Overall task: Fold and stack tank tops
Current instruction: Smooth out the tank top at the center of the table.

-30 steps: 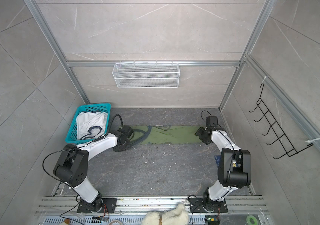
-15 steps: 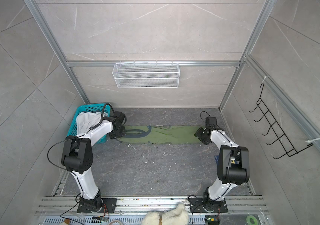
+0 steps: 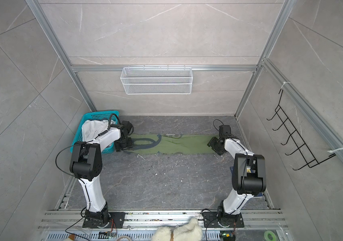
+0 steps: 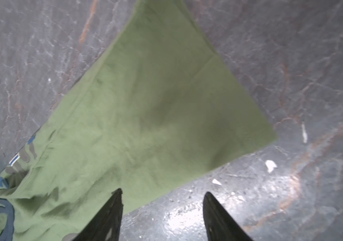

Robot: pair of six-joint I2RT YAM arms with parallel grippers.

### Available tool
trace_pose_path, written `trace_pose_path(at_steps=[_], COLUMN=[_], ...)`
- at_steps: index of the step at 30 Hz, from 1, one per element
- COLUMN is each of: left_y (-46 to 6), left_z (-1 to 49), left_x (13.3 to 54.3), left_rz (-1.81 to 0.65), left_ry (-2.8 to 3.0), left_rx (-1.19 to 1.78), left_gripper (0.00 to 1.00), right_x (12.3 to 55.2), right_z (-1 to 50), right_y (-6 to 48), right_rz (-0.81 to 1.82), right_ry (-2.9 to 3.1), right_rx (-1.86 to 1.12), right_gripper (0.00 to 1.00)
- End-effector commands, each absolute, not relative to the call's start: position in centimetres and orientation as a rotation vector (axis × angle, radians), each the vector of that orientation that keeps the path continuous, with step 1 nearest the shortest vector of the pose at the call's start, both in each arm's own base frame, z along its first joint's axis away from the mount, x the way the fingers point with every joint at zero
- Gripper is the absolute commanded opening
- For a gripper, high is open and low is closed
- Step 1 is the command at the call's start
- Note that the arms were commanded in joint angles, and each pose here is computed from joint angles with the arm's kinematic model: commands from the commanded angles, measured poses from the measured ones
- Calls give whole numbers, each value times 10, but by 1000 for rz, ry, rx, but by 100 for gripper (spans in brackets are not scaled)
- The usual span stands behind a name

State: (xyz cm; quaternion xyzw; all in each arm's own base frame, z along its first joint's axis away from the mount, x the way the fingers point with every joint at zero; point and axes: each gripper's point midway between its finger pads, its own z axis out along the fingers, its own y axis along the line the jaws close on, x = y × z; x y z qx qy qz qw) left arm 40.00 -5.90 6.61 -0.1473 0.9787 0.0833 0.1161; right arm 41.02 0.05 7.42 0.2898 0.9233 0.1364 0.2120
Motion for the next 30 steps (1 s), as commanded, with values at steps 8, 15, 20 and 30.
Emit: trace_pose_path(at_steps=[8,15,20,30], left_y=[-132,-109,-91,-39], left_z=[118,87,64,37], left_x=[377,384,392,387], left_rz=[33,-108,-167,-40], left_ry=[2710,2688,2684,2688], left_rx=[-386,-575,-644,-755], left_gripper=[55,62,59,39], right_x=[431,426,424,423], right_z=[89,83,81,78], right_y=[22,23,22,16], right_rz=[389,375,369,319], right_ry=[2560,2578,2584,2597], right_rx=[686,676,677,697], right_gripper=[63,63,63,63])
